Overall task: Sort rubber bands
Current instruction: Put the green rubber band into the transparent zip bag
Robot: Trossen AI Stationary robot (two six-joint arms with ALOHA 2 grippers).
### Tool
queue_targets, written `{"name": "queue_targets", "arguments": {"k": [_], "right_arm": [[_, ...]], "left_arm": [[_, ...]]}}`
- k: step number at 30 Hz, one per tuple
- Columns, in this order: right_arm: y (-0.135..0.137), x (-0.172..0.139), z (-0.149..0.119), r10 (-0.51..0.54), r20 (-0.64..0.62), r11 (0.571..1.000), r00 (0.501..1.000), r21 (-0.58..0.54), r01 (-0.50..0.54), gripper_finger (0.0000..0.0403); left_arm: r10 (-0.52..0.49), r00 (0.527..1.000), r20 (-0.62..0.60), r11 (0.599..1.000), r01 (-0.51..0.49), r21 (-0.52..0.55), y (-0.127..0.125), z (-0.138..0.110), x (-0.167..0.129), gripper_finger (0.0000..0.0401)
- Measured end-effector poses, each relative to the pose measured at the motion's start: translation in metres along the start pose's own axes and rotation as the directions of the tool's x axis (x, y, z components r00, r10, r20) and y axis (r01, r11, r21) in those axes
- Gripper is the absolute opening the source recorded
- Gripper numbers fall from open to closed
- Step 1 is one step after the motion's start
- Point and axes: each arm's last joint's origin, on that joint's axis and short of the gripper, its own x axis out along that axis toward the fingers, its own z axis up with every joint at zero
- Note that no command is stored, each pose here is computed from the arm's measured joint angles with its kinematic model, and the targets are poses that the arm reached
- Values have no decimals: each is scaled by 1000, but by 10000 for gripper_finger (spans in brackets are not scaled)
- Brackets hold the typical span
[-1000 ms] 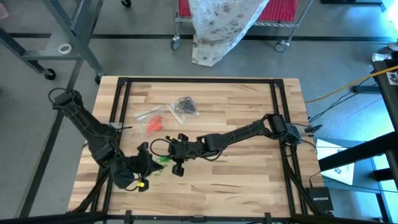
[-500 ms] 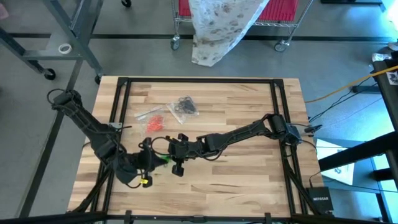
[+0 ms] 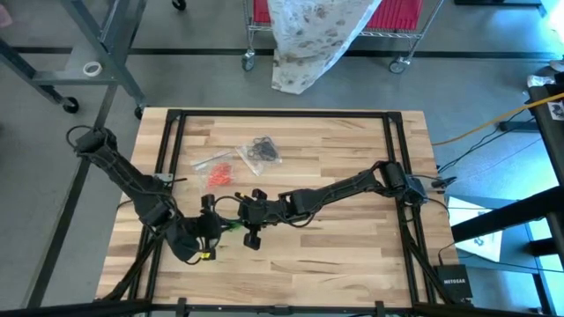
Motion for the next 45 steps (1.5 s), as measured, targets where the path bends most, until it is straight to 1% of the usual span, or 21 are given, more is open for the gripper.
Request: {"name": "queue_targets", "arguments": {"k": [4, 7, 10, 12, 15, 18, 22, 25, 28, 31, 36, 38, 39, 41, 43, 45], "right_arm": [[0, 0, 0, 0, 0, 1000, 1000, 0, 0, 0], [0, 0, 0, 0, 1, 1000, 1000, 0, 0, 0], [0, 0, 0, 0, 1, 1000, 1000, 0, 0, 0], [0, 0, 0, 0, 1, 1000, 1000, 0, 0, 0], [0, 0, 0, 0, 1, 1000, 1000, 0, 0, 0], [0, 0, 0, 0, 1, 1000, 1000, 0, 0, 0], [0, 0, 0, 0, 1, 1000, 1000, 0, 0, 0], [0, 0, 0, 1, 2, 1000, 1000, 0, -1, 0], [0, 0, 0, 1, 2, 1000, 1000, 0, -1, 0], [0, 0, 0, 4, 0, 1000, 1000, 0, -4, 0], [0, 0, 0, 4, 0, 1000, 1000, 0, -4, 0], [0, 0, 0, 4, -2, 1000, 1000, 0, -4, 0], [0, 0, 0, 5, -2, 1000, 1000, 0, -5, 0], [0, 0, 0, 6, -3, 1000, 1000, 0, -6, 0], [0, 0, 0, 6, -3, 1000, 1000, 0, -6, 0], [0, 0, 0, 6, -3, 1000, 1000, 0, -6, 0]], "left_arm": [[16, 1000, -17, 1000, -16, -16, 2, -4, 2, 1], [-41, 997, -59, 999, 40, -22, 2, -7, 4, 1], [-81, 991, -107, 995, 74, -69, 3, -13, 8, 1], [-84, 989, -118, 991, 70, -114, 4, -15, 9, 1], [-81, 989, -122, 987, 62, -149, 5, -14, 11, 9], [-82, 988, -133, 981, 56, -187, 8, -11, 13, 30], [-126, 978, -167, 971, 87, -224, 13, -5, 13, 75], [-157, 969, -189, 965, 110, -239, 17, 3, 8, 108], [-192, 960, -204, 961, 142, -239, 22, 12, -2, 128], [-234, 952, -197, 940, 170, -295, 26, 20, -15, 136], [-332, 929, -165, 878, 240, -414, 26, 21, -40, 138], [-342, 920, -190, 854, 221, -471, 25, 16, -49, 138], [-329, 918, -221, 852, 187, -489, 25, 11, -51, 138], [-290, 908, -304, 851, 99, -515, 23, 0, -54, 138], [-239, 894, -379, 840, -6, -543, 20, -10, -54, 138], [-209, 879, -429, 793, -104, -601, 16, -17, -52, 138]]}}
